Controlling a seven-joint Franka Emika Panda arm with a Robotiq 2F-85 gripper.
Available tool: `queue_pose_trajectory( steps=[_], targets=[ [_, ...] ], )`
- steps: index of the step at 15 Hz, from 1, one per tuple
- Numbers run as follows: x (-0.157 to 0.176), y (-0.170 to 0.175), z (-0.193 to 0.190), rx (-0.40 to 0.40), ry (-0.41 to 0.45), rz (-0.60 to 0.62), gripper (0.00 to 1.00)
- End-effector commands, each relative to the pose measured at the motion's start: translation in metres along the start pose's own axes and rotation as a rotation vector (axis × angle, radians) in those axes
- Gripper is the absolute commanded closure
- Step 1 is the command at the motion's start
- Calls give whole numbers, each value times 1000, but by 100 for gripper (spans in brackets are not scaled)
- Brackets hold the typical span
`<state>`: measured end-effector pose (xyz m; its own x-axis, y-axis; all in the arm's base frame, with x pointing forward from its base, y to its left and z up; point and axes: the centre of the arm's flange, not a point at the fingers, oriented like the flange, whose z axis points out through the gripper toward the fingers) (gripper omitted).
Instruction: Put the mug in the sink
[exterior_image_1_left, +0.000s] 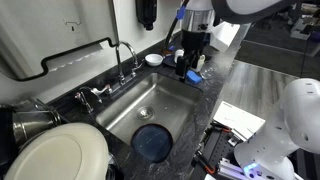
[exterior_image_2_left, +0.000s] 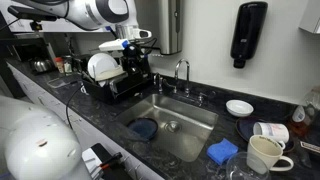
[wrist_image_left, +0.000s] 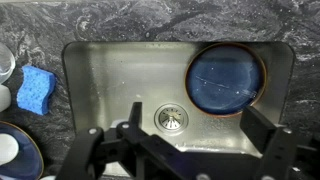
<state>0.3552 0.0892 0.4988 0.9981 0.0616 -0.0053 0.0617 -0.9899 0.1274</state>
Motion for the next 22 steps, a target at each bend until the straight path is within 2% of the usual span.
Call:
queue_pose_trajectory(
  steps=[1,4,9,18,22],
  targets=[
    [0,0,0,0,0,0,0],
    [0,0,0,0,0,0,0],
    [33,31,5,27,-42,157,0],
    [90,130,34,46,-41,566,0],
    [110,174,47,60,-32,711,0]
  ],
)
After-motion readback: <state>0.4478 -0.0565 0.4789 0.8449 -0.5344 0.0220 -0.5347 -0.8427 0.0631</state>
